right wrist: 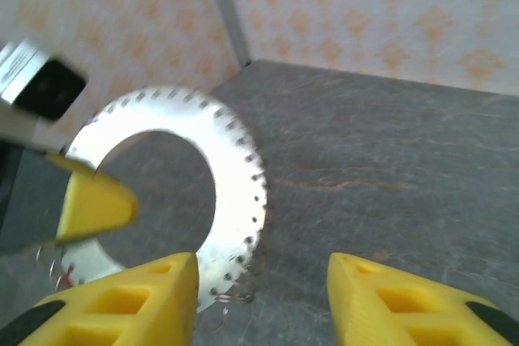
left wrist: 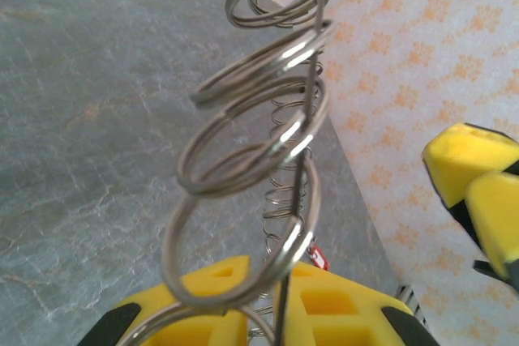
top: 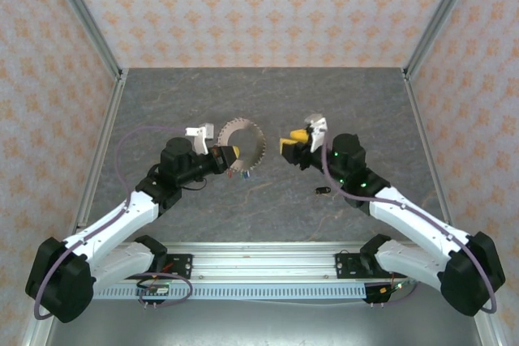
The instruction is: Put the keys on the keyring
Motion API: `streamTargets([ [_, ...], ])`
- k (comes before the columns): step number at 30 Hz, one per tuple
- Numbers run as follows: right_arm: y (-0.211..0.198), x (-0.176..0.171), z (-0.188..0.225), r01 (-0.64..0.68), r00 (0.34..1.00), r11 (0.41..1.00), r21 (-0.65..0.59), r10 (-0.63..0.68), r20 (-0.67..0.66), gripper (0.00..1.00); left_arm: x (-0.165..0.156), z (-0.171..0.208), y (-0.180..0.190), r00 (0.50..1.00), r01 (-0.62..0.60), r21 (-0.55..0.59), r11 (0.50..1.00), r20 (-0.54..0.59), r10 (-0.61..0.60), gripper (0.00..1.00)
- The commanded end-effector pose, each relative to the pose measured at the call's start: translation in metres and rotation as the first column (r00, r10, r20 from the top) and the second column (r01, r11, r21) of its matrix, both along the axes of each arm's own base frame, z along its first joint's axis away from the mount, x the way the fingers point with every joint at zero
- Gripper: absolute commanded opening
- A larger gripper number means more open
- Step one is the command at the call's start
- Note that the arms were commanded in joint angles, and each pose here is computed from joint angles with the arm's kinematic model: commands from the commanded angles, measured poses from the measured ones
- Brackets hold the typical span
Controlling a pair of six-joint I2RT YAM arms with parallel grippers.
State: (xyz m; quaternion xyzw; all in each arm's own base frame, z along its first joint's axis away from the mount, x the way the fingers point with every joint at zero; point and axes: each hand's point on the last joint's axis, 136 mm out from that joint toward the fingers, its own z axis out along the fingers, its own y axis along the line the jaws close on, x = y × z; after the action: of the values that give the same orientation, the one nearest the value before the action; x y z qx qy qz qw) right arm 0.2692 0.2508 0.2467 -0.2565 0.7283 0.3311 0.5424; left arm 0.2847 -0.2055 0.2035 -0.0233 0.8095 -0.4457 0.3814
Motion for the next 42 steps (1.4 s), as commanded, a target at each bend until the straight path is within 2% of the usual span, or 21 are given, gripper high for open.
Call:
streamTargets([
  [1,0.034,-0.037,-0.001,-0.227,0.925,0.963,-0.144,0.259,0.278,0.44,-0.005,0.022,-0.006,0.992,0.076,-0.012,0.997,0.105,-0.074,0.00],
  [3,0.041,-0.041,-0.007,-0.233,0.905,0.960,-0.156,0.273,0.327,0.42,-0.004,0.026,-0.004,0.989,0.073,-0.011,0.997,0.131,-0.071,0.00],
  [6,0.048,-0.034,-0.023,-0.195,0.917,0.965,-0.173,0.242,0.317,0.37,-0.003,0.033,-0.002,0.983,0.062,-0.015,0.998,0.176,-0.059,0.00],
  [15,0.071,-0.044,-0.051,-0.243,0.892,0.946,-0.216,0.305,0.333,0.36,-0.010,0.052,0.010,0.960,0.019,0.008,1.000,0.280,-0.020,0.00],
  [23,0.053,-0.030,-0.053,-0.097,0.877,0.965,-0.242,0.198,0.438,0.33,-0.013,0.051,0.014,0.957,0.009,0.007,1.000,0.291,-0.011,0.00],
  [26,0.053,-0.031,-0.063,-0.105,0.878,0.952,-0.288,0.225,0.424,0.33,-0.012,0.052,0.013,0.956,0.009,0.003,1.000,0.295,-0.010,0.00],
  [32,0.050,-0.029,-0.049,-0.078,0.873,0.971,-0.228,0.177,0.454,0.34,-0.008,0.050,0.011,0.961,0.010,0.002,1.000,0.276,-0.010,0.00],
  [42,0.052,-0.031,-0.046,-0.095,0.877,0.967,-0.237,0.194,0.440,0.38,-0.007,0.045,0.014,0.969,-0.011,0.009,1.000,0.248,0.008,0.00],
])
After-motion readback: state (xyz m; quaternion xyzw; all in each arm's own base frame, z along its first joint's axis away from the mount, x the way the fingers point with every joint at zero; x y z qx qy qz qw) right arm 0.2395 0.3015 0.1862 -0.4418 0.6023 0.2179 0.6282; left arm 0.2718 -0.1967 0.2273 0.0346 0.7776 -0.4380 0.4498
